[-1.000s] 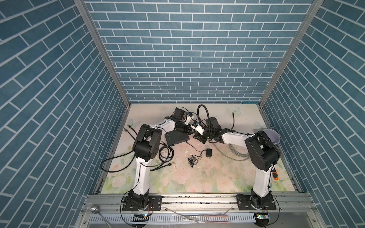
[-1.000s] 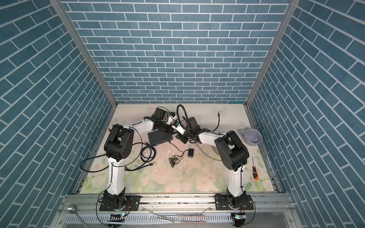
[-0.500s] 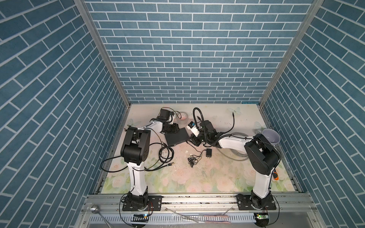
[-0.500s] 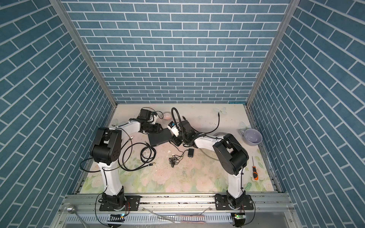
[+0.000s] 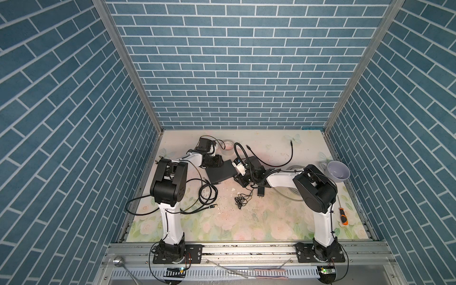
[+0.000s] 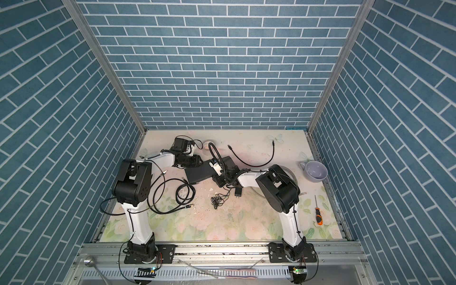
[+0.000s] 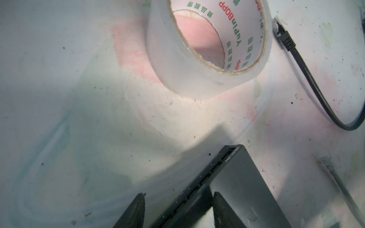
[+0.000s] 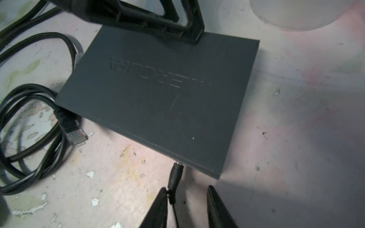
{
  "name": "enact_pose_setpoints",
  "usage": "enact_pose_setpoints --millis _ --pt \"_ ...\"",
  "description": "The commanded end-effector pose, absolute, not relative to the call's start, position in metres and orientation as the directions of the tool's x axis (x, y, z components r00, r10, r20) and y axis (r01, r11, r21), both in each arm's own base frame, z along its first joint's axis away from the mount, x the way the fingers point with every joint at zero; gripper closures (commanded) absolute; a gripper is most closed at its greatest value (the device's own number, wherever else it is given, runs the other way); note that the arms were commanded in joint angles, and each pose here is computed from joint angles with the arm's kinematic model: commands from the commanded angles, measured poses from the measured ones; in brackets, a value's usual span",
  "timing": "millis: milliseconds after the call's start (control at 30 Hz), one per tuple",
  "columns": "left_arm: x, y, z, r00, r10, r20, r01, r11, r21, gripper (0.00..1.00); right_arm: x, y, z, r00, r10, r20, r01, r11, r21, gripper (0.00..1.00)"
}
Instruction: Insert the plug into the switch port
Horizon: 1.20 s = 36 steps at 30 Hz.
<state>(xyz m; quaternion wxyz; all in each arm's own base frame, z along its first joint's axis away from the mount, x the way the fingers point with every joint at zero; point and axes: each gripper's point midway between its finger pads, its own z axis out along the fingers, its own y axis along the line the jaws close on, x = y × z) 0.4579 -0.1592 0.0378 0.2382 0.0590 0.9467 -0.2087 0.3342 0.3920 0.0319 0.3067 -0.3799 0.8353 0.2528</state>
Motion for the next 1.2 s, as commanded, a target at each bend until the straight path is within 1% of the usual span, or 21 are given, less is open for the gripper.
enact_pose_setpoints --millis 0,133,300,333,433,500,567,667,733,833,967,1033,1100,1167 --pt "0.444 -0.158 0.032 -0.903 0.003 -0.431 0.188 0.902 -0.388 0.45 0.342 0.407 0.043 -0.516 -0.445 -0.732 -0.787 0.583 0.2 0.68" --pt "0.443 -0.158 0.032 -0.903 0.001 -0.429 0.187 0.901 -0.391 0.45 0.337 0.412 0.044 -0.508 -0.452 -0.733 -0.796 0.572 0.2 0.7" --pt "0.441 -0.166 0.032 -0.903 0.005 -0.429 0.196 0.895 -0.401 0.46 0.342 0.412 0.034 -0.538 -0.452 -0.712 -0.769 0.609 0.194 0.76" --pt "0.44 -0.167 0.032 -0.905 0.01 -0.426 0.199 0.894 -0.402 0.46 0.343 0.41 0.031 -0.542 -0.456 -0.706 -0.764 0.618 0.188 0.78" --pt "0.438 -0.168 0.032 -0.907 0.013 -0.422 0.199 0.894 -0.402 0.46 0.347 0.404 0.027 -0.552 -0.465 -0.692 -0.746 0.646 0.162 0.87" --pt "0.436 -0.168 0.032 -0.908 0.015 -0.418 0.199 0.894 -0.402 0.46 0.349 0.397 0.025 -0.56 -0.473 -0.681 -0.729 0.671 0.134 0.92" --pt "0.435 -0.172 0.033 -0.909 0.021 -0.416 0.207 0.89 -0.407 0.46 0.355 0.388 0.026 -0.56 -0.477 -0.677 -0.711 0.697 0.097 0.95" --pt "0.432 -0.182 0.036 -0.911 0.033 -0.41 0.221 0.88 -0.42 0.46 0.366 0.376 0.031 -0.571 -0.483 -0.664 -0.691 0.72 0.071 0.97" --pt "0.431 -0.192 0.039 -0.913 0.033 -0.407 0.228 0.869 -0.439 0.46 0.374 0.368 0.037 -0.575 -0.48 -0.663 -0.686 0.724 0.07 0.97" --pt "0.427 -0.208 0.04 -0.915 0.048 -0.4 0.247 0.853 -0.461 0.46 0.379 0.362 0.038 -0.58 -0.483 -0.656 -0.711 0.694 0.118 0.98" --pt "0.423 -0.212 0.037 -0.922 0.041 -0.386 0.227 0.862 -0.453 0.46 0.386 0.348 0.036 -0.597 -0.482 -0.641 -0.722 0.672 0.166 0.98" --pt "0.424 -0.208 0.037 -0.919 0.032 -0.392 0.22 0.869 -0.443 0.46 0.388 0.341 0.038 -0.597 -0.489 -0.636 -0.727 0.665 0.172 0.94" --pt "0.425 -0.206 0.038 -0.917 0.024 -0.398 0.212 0.874 -0.437 0.46 0.388 0.334 0.043 -0.592 -0.504 -0.628 -0.735 0.657 0.166 0.86" --pt "0.427 -0.208 0.043 -0.914 0.007 -0.405 0.205 0.871 -0.446 0.45 0.386 0.328 0.052 -0.582 -0.511 -0.632 -0.746 0.645 0.166 0.82"
